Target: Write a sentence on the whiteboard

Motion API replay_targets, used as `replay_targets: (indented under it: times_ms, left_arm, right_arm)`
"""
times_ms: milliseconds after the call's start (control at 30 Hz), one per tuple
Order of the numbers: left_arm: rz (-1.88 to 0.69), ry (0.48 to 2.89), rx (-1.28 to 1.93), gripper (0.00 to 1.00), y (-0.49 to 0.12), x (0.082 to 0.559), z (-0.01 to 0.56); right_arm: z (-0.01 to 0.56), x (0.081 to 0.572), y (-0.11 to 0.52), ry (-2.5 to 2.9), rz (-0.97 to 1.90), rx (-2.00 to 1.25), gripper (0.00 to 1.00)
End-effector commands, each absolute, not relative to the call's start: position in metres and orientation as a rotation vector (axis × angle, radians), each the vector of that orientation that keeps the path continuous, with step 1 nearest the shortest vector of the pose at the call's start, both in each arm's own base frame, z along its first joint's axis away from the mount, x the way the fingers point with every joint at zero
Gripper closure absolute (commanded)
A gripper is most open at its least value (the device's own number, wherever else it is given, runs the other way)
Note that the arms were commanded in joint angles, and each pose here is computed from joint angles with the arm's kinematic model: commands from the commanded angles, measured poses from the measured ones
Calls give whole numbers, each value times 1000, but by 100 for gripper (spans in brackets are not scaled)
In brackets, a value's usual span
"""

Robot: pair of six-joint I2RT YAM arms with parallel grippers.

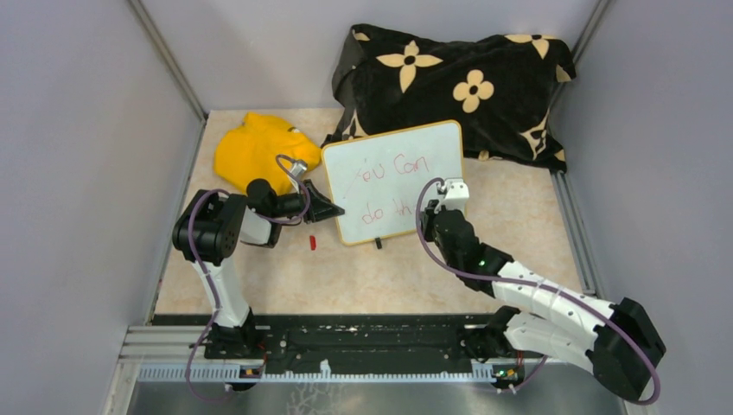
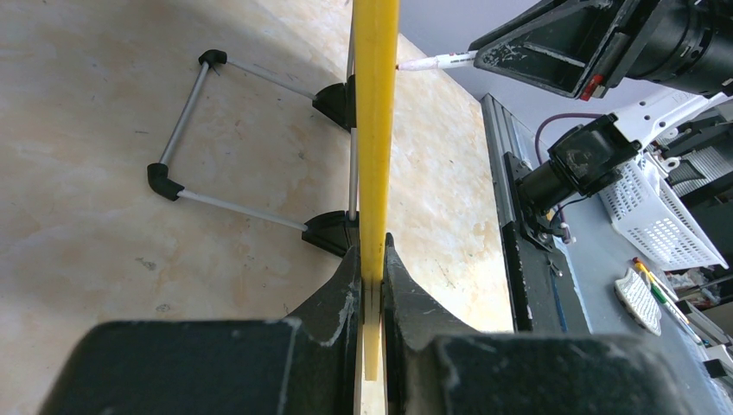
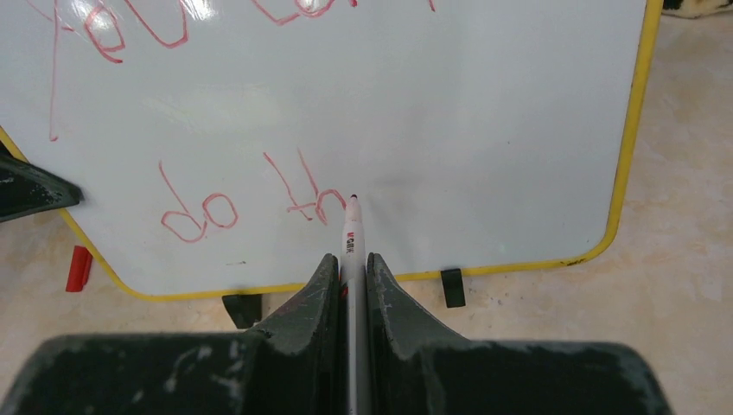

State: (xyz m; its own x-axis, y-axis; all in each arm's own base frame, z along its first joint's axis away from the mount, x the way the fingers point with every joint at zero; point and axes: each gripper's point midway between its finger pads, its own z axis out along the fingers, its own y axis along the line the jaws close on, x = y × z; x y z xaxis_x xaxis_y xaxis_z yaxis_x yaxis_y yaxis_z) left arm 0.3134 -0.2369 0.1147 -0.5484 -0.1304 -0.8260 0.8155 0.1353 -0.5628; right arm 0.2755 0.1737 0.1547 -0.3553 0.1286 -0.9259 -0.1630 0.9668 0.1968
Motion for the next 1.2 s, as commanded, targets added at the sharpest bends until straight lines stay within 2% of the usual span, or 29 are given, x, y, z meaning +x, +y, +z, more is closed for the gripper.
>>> replay_targets:
  times_ms: [0, 1167]
  left_arm:
    - [-1549, 1653, 705, 100, -242, 307, 109]
    - [-1550, 1656, 705, 100, -242, 307, 109]
  right_arm:
    - [200, 290, 174, 1797, 326, 33, 100]
    - [160, 297, 180, 1885, 303, 18, 100]
